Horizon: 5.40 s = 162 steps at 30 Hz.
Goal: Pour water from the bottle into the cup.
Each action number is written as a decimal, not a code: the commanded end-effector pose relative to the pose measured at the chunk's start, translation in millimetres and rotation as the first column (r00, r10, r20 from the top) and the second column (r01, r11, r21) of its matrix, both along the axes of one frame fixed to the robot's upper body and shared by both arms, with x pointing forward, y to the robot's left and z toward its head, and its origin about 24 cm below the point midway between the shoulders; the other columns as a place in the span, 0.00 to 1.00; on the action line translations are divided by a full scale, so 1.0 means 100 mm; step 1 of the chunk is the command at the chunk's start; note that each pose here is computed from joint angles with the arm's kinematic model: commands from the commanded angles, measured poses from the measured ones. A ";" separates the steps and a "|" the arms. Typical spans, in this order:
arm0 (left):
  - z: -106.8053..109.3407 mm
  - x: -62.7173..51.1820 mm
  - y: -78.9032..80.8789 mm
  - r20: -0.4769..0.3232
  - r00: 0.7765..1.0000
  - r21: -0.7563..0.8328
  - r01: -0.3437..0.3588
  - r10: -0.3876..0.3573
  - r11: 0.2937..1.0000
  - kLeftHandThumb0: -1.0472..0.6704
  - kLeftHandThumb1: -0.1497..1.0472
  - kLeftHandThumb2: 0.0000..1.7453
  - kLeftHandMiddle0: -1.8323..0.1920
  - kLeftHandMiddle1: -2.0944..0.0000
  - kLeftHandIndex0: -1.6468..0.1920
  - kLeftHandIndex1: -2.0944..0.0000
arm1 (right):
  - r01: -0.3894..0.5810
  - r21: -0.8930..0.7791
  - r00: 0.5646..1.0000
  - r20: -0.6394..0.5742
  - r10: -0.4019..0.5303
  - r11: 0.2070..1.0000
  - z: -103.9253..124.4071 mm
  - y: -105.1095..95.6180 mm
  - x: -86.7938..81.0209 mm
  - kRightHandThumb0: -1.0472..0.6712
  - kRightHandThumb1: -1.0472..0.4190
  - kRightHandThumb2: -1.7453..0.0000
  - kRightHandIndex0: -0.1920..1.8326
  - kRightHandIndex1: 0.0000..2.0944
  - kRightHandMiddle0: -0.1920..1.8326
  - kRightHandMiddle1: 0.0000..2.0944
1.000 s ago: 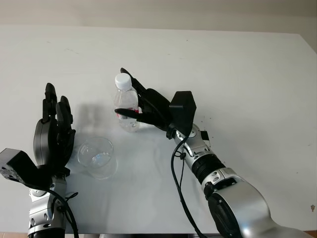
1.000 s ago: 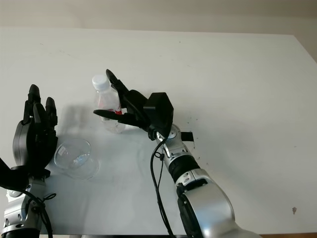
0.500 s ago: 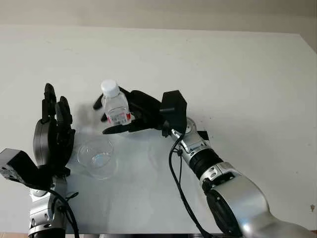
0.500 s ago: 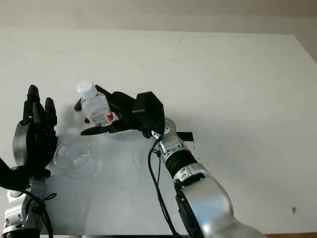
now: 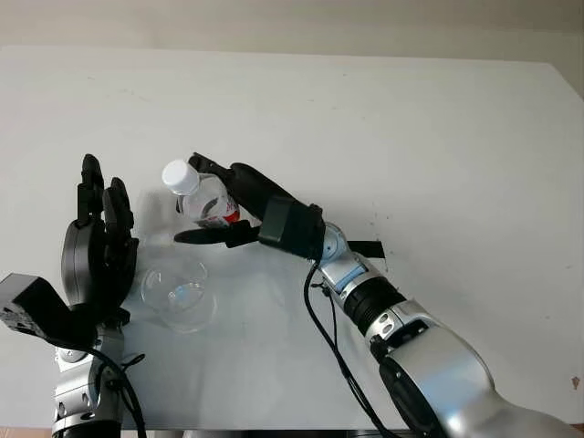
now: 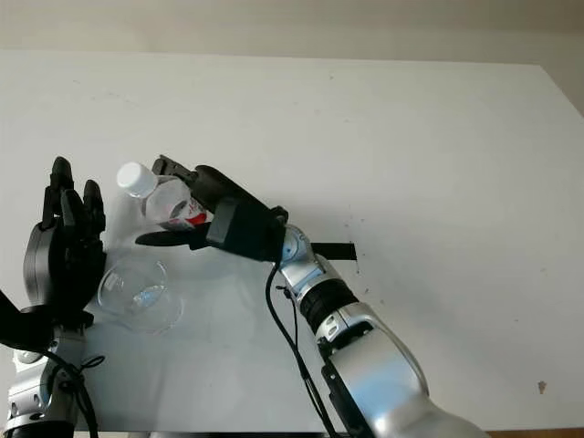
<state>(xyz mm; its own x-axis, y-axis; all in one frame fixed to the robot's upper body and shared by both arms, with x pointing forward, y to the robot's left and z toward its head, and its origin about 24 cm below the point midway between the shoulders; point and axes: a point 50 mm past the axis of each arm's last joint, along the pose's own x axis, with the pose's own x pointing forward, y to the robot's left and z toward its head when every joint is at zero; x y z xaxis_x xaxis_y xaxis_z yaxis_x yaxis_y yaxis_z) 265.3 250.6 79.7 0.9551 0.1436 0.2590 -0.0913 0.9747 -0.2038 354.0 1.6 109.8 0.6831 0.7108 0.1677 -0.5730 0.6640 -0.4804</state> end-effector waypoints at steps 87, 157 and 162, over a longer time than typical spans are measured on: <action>-0.10 0.07 -0.03 -0.013 1.000 -0.026 0.005 -0.006 1.000 0.16 1.00 0.31 1.00 0.97 1.00 0.98 | 0.147 -0.195 -0.176 0.960 0.220 0.970 0.91 -0.09 -0.08 0.30 0.00 0.83 0.77 1.00 0.57 1.00; -0.12 0.05 0.01 -0.030 0.999 -0.019 0.032 -0.032 0.999 0.16 1.00 0.34 1.00 0.99 1.00 1.00 | 0.429 0.156 0.861 -0.369 -0.350 0.890 0.08 -1.64 -0.49 0.35 0.00 0.75 0.61 1.00 0.42 1.00; -0.12 0.05 0.03 -0.030 0.999 -0.015 0.035 -0.035 0.999 0.16 1.00 0.34 1.00 0.99 1.00 1.00 | 0.433 0.150 0.855 -0.379 -0.353 0.889 0.01 -1.64 -0.47 0.34 0.00 0.75 0.60 1.00 0.41 1.00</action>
<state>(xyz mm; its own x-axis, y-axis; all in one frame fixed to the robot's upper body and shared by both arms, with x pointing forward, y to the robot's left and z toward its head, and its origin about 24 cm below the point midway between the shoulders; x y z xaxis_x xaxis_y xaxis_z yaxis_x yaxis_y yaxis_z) 276.5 250.8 80.2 0.9551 0.1046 0.2773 -0.0459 0.9765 -0.2104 306.7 -162.0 110.5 0.9394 0.3425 -0.0140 -0.3417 0.9321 -0.1204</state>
